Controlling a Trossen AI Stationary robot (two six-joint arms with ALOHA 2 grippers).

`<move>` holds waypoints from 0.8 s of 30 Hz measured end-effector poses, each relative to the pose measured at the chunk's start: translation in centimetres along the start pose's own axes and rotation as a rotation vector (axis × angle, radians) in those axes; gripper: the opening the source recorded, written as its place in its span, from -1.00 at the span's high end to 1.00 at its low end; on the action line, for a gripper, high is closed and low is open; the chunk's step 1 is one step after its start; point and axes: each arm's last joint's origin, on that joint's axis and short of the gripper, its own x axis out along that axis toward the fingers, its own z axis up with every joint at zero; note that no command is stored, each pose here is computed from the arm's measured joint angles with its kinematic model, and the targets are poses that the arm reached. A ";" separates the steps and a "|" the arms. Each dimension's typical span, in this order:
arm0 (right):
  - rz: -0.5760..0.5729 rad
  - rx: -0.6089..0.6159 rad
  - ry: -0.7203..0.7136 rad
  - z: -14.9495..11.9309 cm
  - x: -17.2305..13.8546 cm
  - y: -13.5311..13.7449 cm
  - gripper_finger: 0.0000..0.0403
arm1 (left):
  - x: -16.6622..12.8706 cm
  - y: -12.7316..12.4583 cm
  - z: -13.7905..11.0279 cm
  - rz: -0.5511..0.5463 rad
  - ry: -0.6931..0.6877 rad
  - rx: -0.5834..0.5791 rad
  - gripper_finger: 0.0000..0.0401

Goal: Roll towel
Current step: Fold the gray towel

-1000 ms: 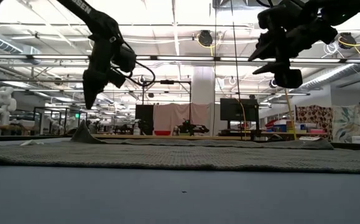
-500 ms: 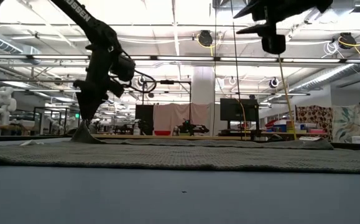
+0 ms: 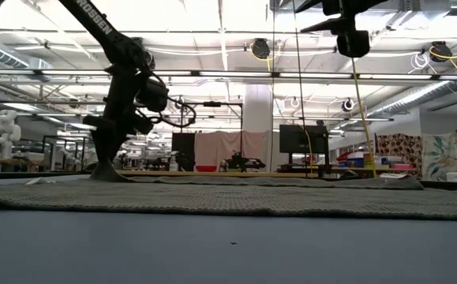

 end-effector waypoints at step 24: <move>-1.058 -0.030 0.661 0.9 -0.4 -8.9 0.32 | -3.5 -2.6 -0.8 0.101 0.002 -0.031 0.95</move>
